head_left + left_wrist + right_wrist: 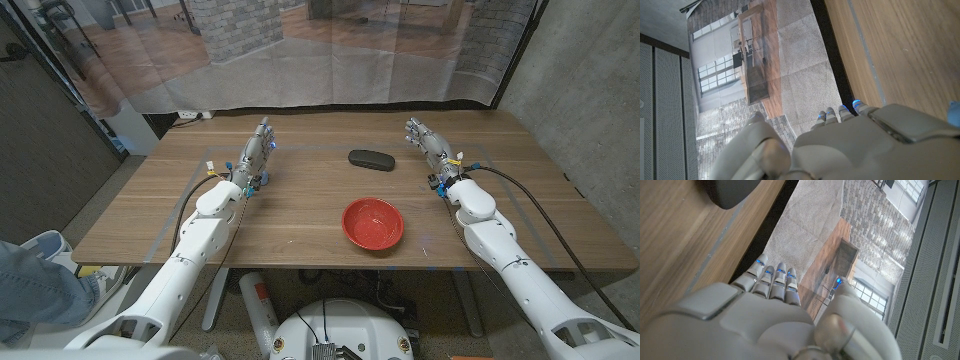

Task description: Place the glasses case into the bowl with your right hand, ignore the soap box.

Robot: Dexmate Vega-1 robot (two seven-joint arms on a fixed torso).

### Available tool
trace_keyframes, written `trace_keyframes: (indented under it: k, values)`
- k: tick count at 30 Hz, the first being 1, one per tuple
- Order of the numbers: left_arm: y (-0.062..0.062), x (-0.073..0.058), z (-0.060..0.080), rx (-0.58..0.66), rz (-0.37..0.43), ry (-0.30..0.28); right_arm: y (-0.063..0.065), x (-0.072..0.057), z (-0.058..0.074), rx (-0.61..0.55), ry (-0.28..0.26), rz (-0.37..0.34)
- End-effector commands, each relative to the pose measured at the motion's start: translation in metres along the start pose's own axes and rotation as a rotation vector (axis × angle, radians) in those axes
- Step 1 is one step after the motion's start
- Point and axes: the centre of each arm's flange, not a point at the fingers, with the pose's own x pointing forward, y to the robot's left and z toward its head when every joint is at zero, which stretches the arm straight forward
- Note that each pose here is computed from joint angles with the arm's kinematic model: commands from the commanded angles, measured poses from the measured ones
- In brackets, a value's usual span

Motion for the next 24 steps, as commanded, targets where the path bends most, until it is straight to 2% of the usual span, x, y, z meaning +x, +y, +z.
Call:
trace_keyframes:
  k: [1, 24]
  values:
    - [-0.0009, -0.0011, 0.0028, 0.007, 0.000, -0.005, 0.0043, -0.0002, 0.0056, -0.094, -0.008, 0.001]
    - [-0.0030, 0.0010, 0.0047, 0.018, -0.013, 0.006, 0.0104, -0.0005, 0.0146, -0.218, -0.024, -0.013]
